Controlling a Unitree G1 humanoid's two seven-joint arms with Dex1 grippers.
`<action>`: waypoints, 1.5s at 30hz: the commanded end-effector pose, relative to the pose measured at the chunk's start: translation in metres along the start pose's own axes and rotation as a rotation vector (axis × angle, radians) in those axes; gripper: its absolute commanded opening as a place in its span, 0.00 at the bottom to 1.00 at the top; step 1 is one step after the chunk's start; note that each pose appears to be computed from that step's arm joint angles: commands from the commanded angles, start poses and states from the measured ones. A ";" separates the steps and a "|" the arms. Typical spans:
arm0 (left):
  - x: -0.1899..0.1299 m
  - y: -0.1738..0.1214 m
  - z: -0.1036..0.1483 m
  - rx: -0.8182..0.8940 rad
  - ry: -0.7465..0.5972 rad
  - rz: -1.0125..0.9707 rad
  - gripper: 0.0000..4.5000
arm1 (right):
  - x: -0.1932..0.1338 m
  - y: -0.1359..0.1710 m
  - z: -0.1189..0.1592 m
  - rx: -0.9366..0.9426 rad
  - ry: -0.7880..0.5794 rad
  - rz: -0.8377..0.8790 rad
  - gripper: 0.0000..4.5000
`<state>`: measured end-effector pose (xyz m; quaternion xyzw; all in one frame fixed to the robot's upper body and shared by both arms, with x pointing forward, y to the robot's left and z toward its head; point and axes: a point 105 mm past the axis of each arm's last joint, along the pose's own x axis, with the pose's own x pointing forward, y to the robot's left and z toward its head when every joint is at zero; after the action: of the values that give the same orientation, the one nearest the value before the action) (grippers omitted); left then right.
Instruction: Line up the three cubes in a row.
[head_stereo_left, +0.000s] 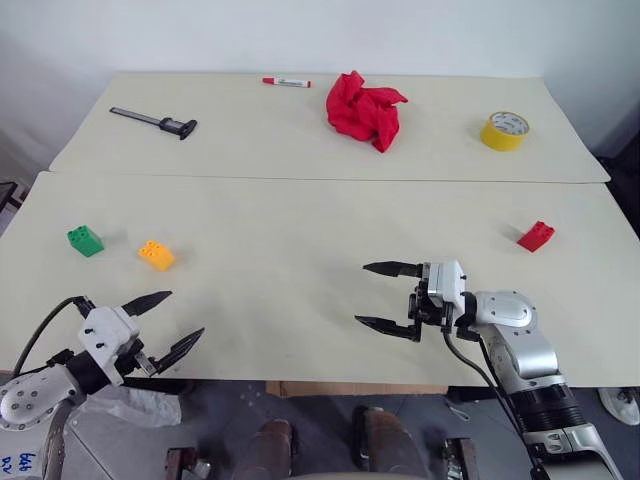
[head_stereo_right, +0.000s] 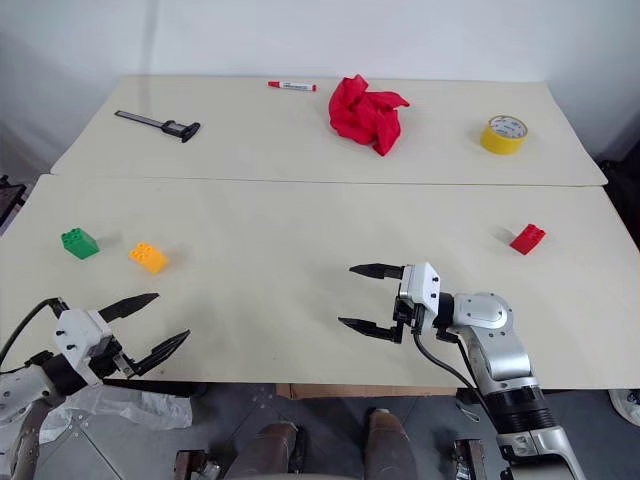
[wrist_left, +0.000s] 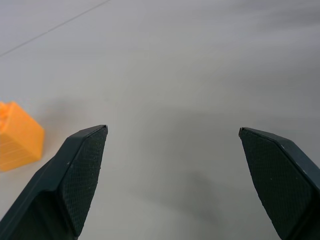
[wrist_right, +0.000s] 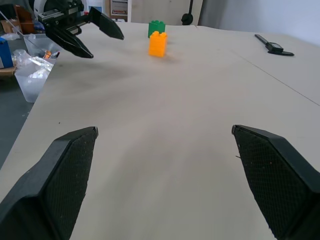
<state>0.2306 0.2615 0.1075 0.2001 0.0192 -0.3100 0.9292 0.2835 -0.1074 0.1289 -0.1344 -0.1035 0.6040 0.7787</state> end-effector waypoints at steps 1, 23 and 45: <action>0.004 0.005 0.009 0.019 -0.023 0.036 1.00 | 0.003 -0.005 0.011 -0.039 -0.040 -0.025 1.00; 0.115 -0.062 0.092 -0.018 -0.307 -0.384 1.00 | -0.251 -0.025 -0.004 -0.060 0.226 -1.413 1.00; 0.109 -0.081 0.090 0.013 -0.299 -0.449 1.00 | -0.205 -0.155 -0.003 0.197 0.255 -1.695 1.00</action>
<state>0.2674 0.1091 0.1319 0.1339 -0.0504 -0.5322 0.8345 0.3753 -0.3352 0.1714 0.0039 -0.0112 -0.1646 0.9863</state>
